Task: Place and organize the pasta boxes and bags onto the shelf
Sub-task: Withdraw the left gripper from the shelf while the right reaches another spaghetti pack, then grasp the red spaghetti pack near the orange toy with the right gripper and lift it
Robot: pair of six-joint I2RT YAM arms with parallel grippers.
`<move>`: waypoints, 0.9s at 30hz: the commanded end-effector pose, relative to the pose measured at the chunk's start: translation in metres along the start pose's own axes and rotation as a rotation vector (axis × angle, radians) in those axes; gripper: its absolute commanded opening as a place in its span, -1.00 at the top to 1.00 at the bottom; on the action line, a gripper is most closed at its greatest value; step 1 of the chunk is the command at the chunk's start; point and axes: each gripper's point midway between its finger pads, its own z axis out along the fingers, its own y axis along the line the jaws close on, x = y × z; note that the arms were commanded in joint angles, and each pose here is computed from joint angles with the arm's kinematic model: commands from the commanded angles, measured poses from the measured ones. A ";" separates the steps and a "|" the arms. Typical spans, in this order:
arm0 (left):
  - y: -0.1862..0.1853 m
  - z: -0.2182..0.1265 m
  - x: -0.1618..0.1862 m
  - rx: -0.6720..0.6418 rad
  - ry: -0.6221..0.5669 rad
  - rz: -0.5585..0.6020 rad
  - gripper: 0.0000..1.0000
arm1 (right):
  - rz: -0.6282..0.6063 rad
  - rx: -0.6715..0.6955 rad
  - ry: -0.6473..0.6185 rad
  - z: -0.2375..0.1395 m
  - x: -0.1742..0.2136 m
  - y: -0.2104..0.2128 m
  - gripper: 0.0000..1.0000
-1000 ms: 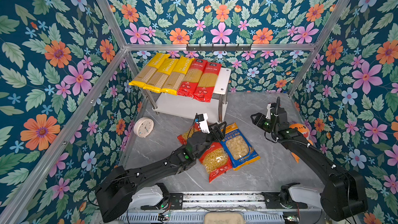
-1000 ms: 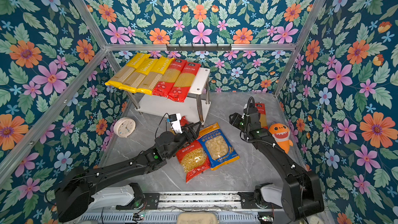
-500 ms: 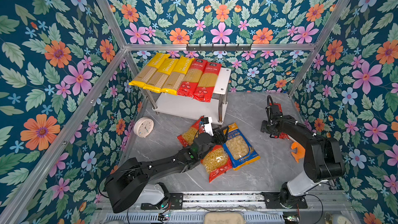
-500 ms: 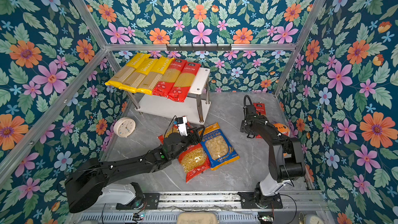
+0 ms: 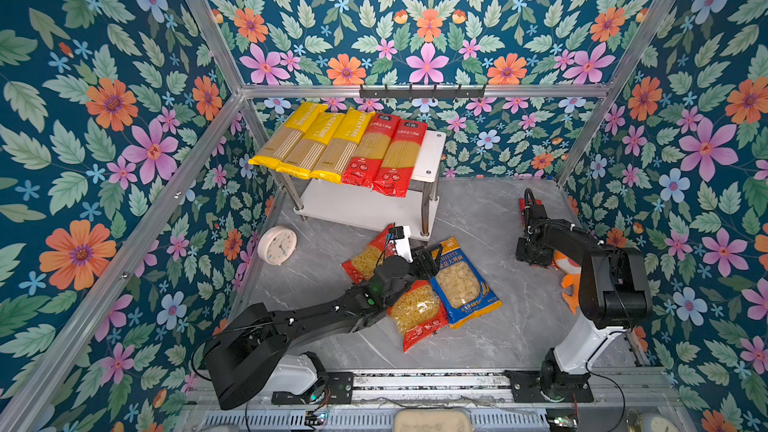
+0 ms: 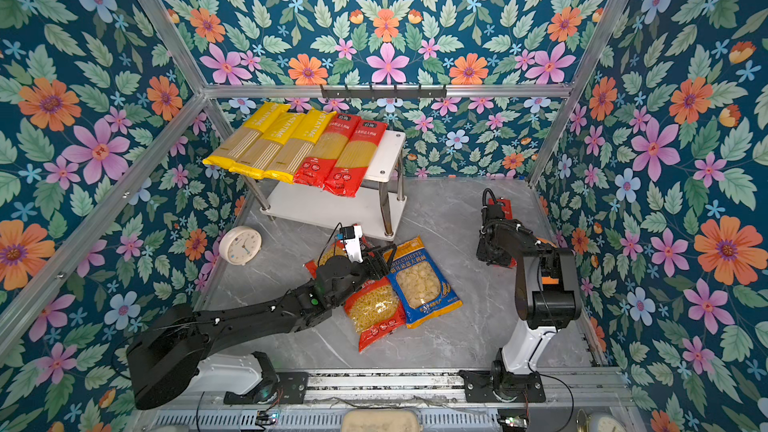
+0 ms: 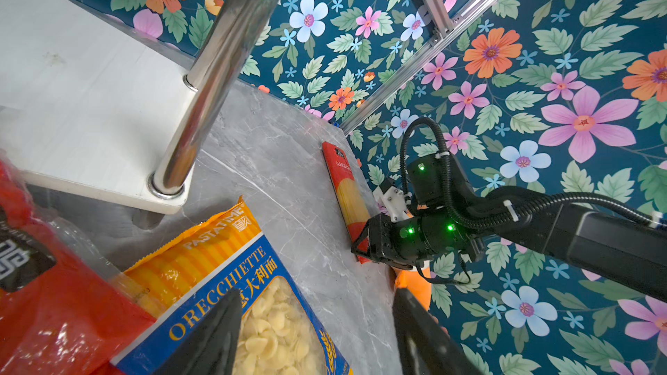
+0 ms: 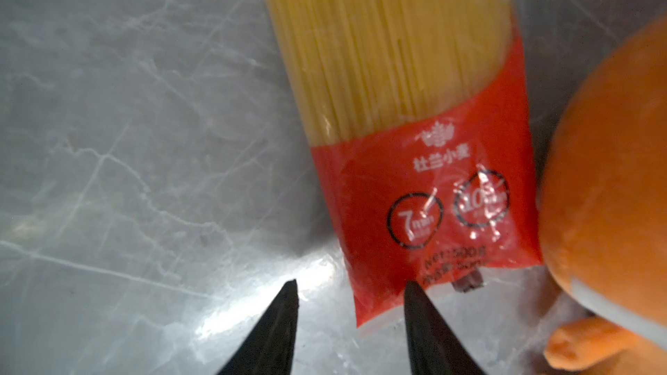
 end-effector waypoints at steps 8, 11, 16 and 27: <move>-0.005 -0.001 -0.006 0.022 -0.022 0.000 -0.36 | -0.016 -0.004 0.032 0.005 0.004 0.000 0.58; -0.007 -0.001 -0.006 0.027 -0.021 0.000 -0.36 | -0.015 -0.014 0.022 0.001 0.004 0.000 0.71; -0.007 0.001 -0.004 0.031 -0.018 -0.002 -0.35 | -0.016 -0.030 0.009 -0.006 0.003 0.001 0.91; -0.006 0.000 -0.004 0.029 -0.016 -0.009 -0.33 | -0.028 -0.056 0.007 -0.015 0.010 0.008 1.00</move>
